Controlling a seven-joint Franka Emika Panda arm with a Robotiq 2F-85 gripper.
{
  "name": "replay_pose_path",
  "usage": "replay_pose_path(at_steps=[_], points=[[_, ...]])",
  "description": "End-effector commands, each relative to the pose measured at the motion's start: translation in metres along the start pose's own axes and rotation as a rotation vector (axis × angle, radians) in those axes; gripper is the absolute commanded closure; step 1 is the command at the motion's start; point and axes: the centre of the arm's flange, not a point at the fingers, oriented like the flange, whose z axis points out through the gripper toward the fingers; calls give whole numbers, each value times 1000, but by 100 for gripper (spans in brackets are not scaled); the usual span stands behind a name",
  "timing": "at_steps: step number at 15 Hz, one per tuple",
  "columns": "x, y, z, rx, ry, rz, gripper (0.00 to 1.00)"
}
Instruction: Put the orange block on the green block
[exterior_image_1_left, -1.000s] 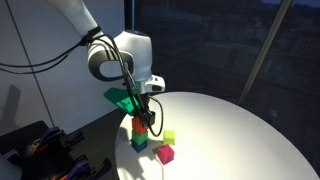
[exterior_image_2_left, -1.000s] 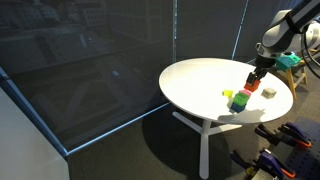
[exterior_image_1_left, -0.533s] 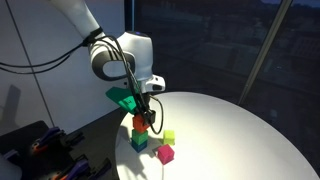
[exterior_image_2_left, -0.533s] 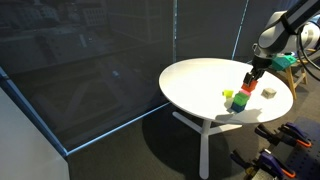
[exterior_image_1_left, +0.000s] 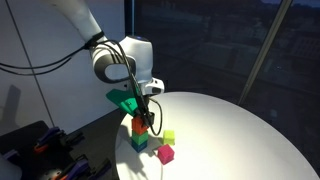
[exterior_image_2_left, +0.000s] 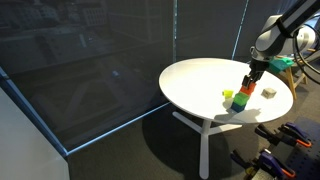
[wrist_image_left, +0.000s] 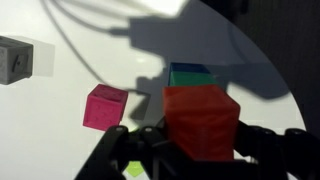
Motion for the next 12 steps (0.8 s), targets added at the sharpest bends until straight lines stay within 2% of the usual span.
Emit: replay_pose_path(at_steps=[1,12], points=[[8,0,3,2,-7,18,79],[12,-2,10,3,-18,11,79]])
